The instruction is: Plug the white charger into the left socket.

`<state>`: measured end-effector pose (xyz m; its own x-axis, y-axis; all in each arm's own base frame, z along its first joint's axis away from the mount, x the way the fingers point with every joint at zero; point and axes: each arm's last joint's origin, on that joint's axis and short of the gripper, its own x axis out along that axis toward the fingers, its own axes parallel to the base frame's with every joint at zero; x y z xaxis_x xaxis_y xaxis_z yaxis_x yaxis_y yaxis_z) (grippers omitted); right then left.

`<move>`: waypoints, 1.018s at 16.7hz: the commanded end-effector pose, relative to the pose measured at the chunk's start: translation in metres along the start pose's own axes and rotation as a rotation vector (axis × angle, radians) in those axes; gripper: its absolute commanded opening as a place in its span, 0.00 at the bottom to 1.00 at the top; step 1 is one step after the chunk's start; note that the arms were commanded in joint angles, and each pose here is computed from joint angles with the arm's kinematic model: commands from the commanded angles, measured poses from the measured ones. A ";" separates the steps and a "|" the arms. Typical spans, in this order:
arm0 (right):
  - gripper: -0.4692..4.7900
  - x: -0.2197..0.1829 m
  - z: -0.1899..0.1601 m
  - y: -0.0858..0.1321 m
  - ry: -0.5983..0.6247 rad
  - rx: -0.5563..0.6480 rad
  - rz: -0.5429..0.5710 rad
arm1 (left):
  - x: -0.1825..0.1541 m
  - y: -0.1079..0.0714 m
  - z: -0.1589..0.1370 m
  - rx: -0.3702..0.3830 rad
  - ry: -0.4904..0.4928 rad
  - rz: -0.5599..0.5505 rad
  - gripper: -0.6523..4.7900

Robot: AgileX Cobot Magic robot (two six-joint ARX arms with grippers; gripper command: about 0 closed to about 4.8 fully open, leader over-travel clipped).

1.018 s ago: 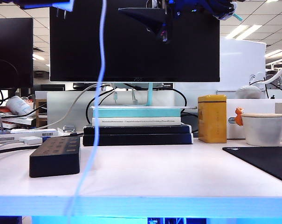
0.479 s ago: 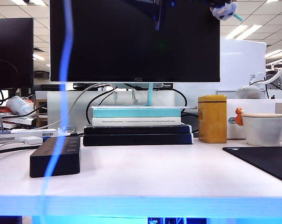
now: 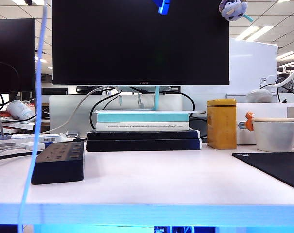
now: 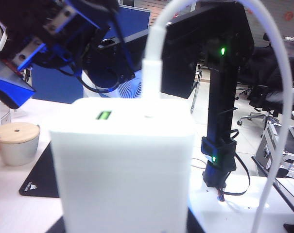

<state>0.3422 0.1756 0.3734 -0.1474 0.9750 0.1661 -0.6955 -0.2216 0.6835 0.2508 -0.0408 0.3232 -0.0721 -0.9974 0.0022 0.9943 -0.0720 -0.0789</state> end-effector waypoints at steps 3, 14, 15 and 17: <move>0.87 0.029 -0.011 0.010 0.077 -0.250 0.085 | 0.000 0.000 0.003 0.023 0.000 0.022 0.39; 0.87 0.070 -0.031 0.020 0.136 -0.598 0.220 | 0.012 -0.003 0.004 0.008 0.005 -0.059 0.27; 0.87 0.070 -0.031 0.020 0.140 -0.603 0.224 | 0.013 -0.003 0.004 0.008 0.005 -0.061 0.27; 0.87 0.070 -0.032 0.020 0.157 -0.618 0.236 | 0.019 -0.004 0.004 0.009 0.007 -0.086 0.27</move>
<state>0.2984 0.2405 0.3720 -0.3947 0.9097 0.1290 -0.8997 -0.4112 0.1464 0.2479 -0.0555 0.3236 -0.1320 -0.9912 0.0021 0.9864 -0.1316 -0.0982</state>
